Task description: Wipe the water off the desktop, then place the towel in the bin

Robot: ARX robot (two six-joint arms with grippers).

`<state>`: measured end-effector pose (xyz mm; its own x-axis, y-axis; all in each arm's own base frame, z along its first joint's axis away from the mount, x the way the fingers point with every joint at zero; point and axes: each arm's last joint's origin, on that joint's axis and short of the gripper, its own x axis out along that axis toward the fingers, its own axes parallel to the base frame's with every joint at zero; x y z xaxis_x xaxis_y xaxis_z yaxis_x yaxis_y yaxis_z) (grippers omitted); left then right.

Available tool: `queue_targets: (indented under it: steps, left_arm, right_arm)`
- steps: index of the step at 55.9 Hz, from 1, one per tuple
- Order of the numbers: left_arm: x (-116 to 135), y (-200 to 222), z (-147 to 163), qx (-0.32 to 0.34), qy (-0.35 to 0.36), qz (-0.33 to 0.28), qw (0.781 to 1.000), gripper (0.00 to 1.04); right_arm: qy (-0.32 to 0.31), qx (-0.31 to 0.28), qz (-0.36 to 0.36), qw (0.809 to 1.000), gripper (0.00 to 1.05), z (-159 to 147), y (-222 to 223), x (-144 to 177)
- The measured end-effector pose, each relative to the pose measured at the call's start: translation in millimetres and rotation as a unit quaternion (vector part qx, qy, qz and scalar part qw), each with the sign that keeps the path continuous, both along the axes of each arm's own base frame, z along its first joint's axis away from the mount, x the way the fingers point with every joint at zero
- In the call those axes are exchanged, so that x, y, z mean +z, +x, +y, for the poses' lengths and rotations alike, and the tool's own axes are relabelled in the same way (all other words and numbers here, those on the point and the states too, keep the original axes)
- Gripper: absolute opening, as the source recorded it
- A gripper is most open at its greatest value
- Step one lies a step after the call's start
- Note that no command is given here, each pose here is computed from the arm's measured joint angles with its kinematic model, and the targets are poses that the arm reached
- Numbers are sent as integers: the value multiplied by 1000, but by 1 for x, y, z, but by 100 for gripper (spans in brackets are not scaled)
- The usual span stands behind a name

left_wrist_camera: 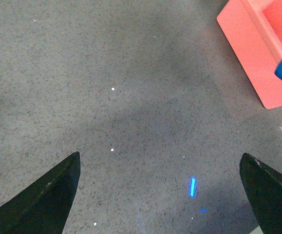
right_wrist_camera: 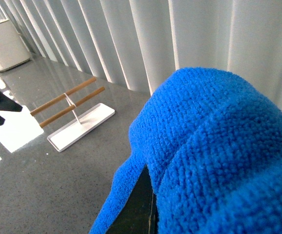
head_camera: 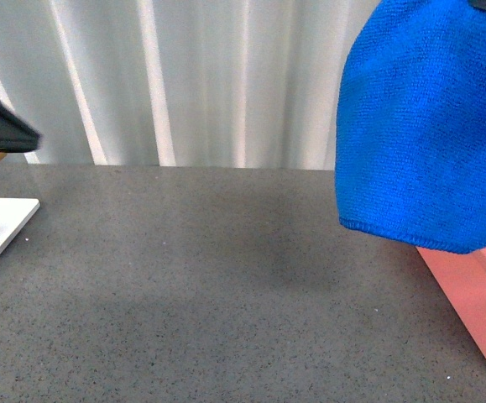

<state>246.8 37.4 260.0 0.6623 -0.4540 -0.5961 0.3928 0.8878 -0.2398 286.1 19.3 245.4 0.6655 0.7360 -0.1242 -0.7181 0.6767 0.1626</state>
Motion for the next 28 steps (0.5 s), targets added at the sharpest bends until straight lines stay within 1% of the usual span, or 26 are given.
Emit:
queue_targets:
  steps: [9, 21, 23, 24, 25, 26, 28]
  left_arm:
    - [13, -37, 22, 9, 4, -15, 1000, 98]
    - [22, -77, 32, -9, 5, -27, 1000, 98]
    - [20, -79, 33, 15, 35, -50, 998, 94]
    - [16, -81, 34, 45, 72, -79, 993, 91]
    - [12, -82, 34, 83, 96, -103, 987, 87]
    - [9, -84, 33, 95, 109, -119, 982, 85]
    - [0, -88, 30, 155, 125, -179, 964, 78]
  right_arm:
    - [-5, -5, 5, 1000, 4, 0, 3, -5]
    - [-9, -3, 3, 1000, 4, 2, 4, -7]
    - [-10, -3, 3, 1000, 4, 2, 3, -7]
    - [-11, -3, 3, 1000, 4, 2, 3, -7]
    - [-11, -3, 3, 1000, 4, 2, 3, -7]
    - [-12, -4, 3, 1000, 4, 2, 3, -7]
    - [-13, -7, 3, 1000, 4, 2, 4, -7]
